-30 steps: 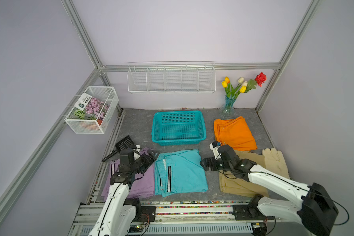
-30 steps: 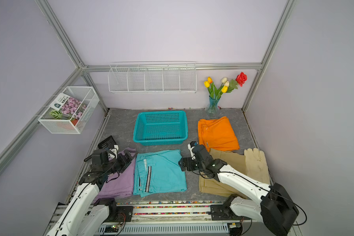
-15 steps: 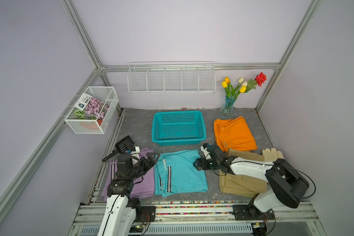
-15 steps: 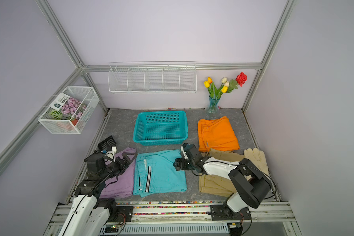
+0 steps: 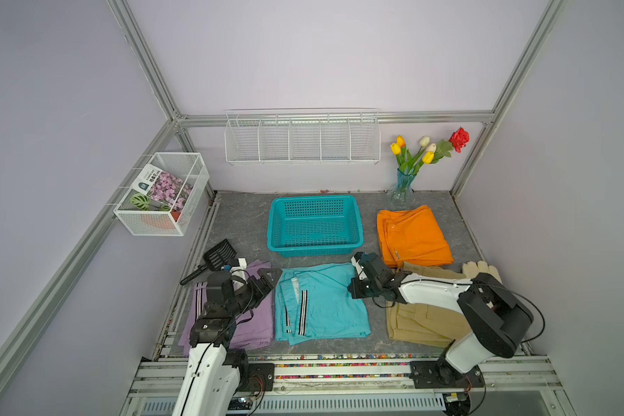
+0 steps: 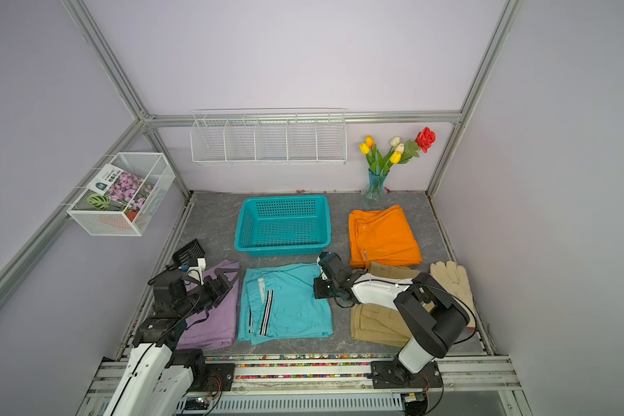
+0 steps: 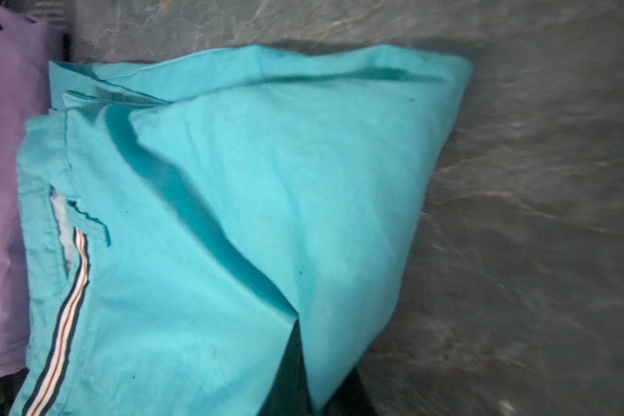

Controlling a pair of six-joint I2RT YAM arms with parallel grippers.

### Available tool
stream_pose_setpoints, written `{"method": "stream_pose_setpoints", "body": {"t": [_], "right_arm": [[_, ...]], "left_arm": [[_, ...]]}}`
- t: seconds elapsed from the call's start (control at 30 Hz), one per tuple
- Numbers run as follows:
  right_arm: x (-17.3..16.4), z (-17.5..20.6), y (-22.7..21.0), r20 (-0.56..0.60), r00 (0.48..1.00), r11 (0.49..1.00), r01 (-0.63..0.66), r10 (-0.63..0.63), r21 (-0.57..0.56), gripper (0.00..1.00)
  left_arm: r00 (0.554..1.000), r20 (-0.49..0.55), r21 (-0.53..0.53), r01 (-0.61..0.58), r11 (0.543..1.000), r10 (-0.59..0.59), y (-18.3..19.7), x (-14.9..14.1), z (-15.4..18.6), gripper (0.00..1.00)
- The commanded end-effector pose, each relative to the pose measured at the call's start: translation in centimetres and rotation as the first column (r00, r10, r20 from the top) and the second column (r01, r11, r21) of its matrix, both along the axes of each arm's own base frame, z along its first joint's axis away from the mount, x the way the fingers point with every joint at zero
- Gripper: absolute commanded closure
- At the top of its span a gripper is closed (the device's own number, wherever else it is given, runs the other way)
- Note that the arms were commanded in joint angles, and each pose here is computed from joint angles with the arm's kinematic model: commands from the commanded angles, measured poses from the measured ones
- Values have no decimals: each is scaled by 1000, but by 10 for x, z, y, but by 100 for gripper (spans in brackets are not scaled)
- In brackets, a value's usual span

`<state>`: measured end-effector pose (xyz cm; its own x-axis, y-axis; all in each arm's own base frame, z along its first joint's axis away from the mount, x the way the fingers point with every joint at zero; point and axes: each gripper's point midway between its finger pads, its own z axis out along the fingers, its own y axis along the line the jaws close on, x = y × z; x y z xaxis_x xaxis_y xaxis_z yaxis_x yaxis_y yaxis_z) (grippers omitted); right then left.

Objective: Put the folded long pants in the basket
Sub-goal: Move the long pant to the center of the board, then pick up the long pant at the center of the board.

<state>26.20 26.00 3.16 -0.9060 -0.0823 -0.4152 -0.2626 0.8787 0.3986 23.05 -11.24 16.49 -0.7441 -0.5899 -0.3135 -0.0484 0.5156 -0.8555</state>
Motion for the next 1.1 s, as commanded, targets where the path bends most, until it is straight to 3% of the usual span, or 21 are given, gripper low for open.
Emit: {"method": "stream_pose_setpoints", "body": {"t": [0.0, 0.23, 0.6, 0.77, 0.9, 1.07], "right_arm": [[0, 0, -40, 39, 995, 985, 101, -97, -138, 100], [-1, 10, -72, 78, 982, 965, 184, -172, -185, 100], [-1, 1, -72, 63, 982, 965, 187, -178, -186, 100], [0, -8, -67, 47, 986, 968, 166, -160, -186, 100], [1, -13, -63, 38, 987, 972, 162, -158, -173, 100], [2, -16, -61, 28, 987, 972, 161, -158, -169, 100]], "left_arm": [[1000, 7, -16, 26, 1000, -26, -7, 1, -7, 6], [998, -52, 8, 39, 999, -38, -14, 7, -34, 6], [976, -218, 238, 74, 969, -21, -32, 27, -102, 0], [955, -264, 205, 192, 960, -135, -55, 38, -129, 0], [918, -309, 112, 293, 950, -247, -79, 39, -146, 3], [906, -337, 107, 309, 945, -257, -84, 38, -158, 7]]}}
